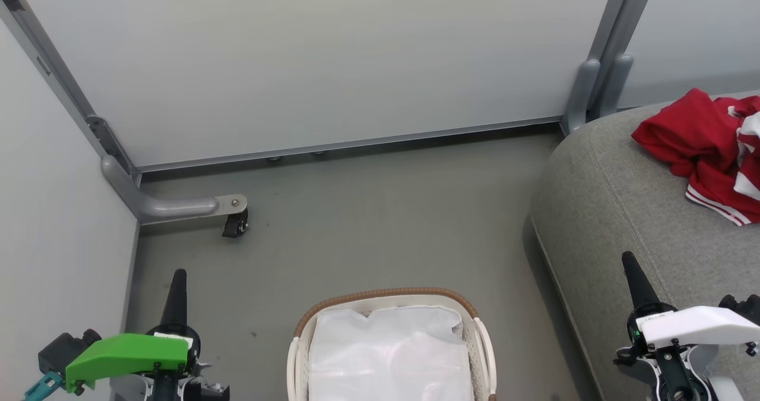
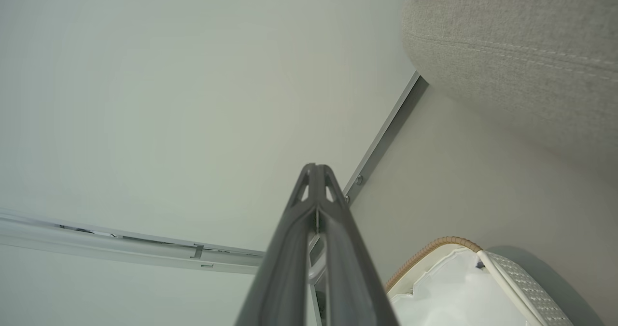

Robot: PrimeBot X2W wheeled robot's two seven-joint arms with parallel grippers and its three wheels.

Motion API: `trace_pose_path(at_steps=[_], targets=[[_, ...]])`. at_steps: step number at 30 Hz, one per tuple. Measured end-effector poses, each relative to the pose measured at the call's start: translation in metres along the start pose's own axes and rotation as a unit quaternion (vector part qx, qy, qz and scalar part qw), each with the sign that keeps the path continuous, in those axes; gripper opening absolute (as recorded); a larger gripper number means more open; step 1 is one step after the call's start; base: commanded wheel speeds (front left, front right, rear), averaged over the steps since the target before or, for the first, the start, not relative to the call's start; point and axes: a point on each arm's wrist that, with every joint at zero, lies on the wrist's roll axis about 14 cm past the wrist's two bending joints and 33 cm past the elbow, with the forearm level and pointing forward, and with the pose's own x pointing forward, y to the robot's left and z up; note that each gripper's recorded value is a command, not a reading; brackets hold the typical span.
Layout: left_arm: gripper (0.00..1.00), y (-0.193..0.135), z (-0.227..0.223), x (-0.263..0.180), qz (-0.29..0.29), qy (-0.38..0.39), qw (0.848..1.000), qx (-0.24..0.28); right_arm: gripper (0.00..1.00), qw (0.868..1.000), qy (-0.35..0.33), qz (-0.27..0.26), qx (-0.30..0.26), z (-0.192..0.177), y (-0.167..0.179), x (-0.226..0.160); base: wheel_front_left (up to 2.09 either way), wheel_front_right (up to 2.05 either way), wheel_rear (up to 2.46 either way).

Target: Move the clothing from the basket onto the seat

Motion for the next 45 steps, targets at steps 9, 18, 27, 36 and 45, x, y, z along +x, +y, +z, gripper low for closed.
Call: trace_pose_path(at_steps=[9, 18, 27, 36, 45], targets=[[0.0, -0.005, 0.003, 0.003, -0.008, 0.0, 0.999, -0.036, 0.0, 0.999, 0.0, 0.006, 0.042, 0.002, 0.003, 0.001, 0.0, 0.0, 0.0], [0.0, -0.008, 0.006, 0.004, -0.016, -0.001, 0.997, -0.072, 0.0, 0.997, 0.001, 0.009, 0.083, 0.004, 0.005, 0.0, 0.0, 0.0, 0.0], [0.0, -0.013, 0.009, 0.006, -0.024, -0.001, 0.994, -0.102, 0.0, 0.993, 0.003, 0.013, 0.119, 0.005, 0.006, 0.0, 0.0, 0.0, 0.0], [0.0, -0.017, 0.011, 0.008, -0.032, 0.0, 0.991, -0.131, 0.0, 0.988, 0.003, 0.02, 0.153, 0.007, 0.009, 0.0, 0.0, 0.0, 0.0], [0.0, -0.022, 0.014, 0.01, -0.042, 0.001, 0.987, -0.156, 0.0, 0.983, 0.004, 0.025, 0.184, 0.009, 0.011, 0.0, 0.0, 0.0, 0.0]])
